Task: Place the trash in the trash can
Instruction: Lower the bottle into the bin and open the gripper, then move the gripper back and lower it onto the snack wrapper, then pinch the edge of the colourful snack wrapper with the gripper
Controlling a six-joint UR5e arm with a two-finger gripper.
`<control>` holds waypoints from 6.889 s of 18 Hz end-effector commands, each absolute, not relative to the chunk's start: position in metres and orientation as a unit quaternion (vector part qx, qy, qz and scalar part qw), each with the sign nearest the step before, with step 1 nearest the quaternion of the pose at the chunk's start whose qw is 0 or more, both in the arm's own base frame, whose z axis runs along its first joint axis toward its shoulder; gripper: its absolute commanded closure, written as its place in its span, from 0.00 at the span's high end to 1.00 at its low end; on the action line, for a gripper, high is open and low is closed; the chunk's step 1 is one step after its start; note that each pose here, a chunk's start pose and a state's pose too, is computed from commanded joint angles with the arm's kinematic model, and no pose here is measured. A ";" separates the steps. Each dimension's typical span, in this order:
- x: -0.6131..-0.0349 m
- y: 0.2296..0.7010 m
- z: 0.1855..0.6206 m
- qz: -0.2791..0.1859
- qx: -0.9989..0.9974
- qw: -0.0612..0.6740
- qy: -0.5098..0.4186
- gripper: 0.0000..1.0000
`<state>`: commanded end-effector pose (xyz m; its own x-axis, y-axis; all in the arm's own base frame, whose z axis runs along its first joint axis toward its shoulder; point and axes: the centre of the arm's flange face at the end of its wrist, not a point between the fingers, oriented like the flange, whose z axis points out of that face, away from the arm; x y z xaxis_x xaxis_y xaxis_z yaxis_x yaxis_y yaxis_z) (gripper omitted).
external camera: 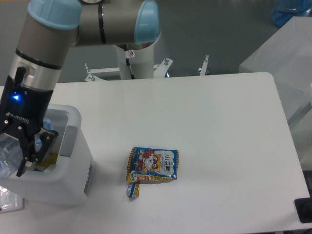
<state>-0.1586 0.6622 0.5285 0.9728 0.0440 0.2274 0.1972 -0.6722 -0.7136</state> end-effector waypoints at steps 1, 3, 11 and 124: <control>-0.158 0.661 0.526 -0.097 -0.910 0.398 -0.067 0.75; -0.157 0.662 0.526 -0.096 -0.910 0.397 -0.066 0.75; -0.153 0.657 0.522 -0.094 -0.913 0.392 -0.066 0.75; -0.306 0.575 0.170 0.013 -0.997 0.068 0.030 1.00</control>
<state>-0.3056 0.5754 0.1700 0.9978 -0.0590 -0.0296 -0.0624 -0.9889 -0.1346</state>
